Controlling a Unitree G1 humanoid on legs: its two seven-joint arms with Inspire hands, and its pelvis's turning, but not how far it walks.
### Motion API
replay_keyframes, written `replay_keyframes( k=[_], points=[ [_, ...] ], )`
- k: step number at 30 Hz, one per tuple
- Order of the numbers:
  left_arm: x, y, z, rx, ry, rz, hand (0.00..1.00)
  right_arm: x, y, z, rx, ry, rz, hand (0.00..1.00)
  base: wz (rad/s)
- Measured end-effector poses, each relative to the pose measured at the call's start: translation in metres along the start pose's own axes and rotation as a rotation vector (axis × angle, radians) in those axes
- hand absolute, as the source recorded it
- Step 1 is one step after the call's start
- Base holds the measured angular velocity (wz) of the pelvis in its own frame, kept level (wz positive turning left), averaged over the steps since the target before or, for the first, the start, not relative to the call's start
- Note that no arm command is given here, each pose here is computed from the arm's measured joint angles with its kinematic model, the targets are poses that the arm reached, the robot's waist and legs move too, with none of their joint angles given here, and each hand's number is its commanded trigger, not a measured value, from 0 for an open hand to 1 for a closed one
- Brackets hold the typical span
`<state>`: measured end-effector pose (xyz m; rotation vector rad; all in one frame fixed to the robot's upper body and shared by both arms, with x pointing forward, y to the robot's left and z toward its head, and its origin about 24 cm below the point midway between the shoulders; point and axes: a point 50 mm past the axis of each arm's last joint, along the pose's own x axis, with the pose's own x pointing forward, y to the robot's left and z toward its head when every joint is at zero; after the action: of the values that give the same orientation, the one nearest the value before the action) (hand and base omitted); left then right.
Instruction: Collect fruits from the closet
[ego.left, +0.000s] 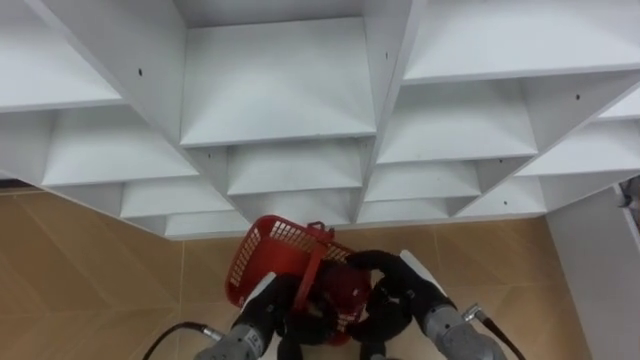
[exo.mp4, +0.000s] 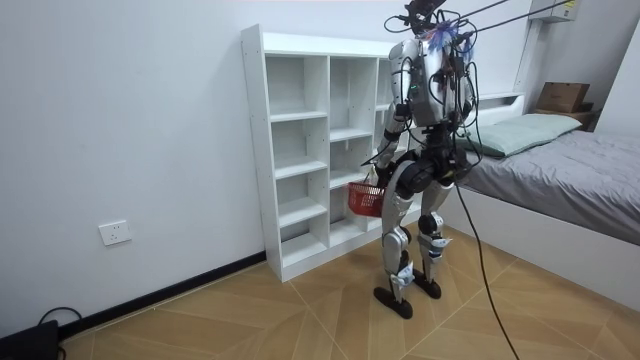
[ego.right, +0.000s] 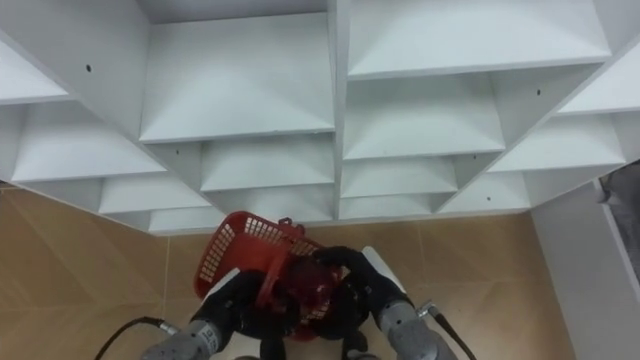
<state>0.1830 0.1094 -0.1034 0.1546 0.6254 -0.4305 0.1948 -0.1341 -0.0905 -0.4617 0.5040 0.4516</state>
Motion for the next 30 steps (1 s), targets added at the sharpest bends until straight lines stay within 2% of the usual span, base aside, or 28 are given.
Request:
replay_keyframes(
  k=[5,17,30],
  points=[
    [0.0011,-0.0066,0.0015,-0.012,-0.006,-0.056,1.0,0.0025,-0.0007,0.0046,-0.001,-0.014,-0.003,0.0,0.0],
    [0.0004,-0.0079,0.001,-0.025,-0.006,-0.108,1.0,0.0021,-0.0012,0.0037,0.0,-0.011,-0.006,0.0,0.0],
    [0.0003,-0.0081,0.001,-0.025,-0.006,-0.114,1.0,0.002,-0.0012,0.0031,0.0,-0.009,-0.006,0.0,0.0]
  ],
)
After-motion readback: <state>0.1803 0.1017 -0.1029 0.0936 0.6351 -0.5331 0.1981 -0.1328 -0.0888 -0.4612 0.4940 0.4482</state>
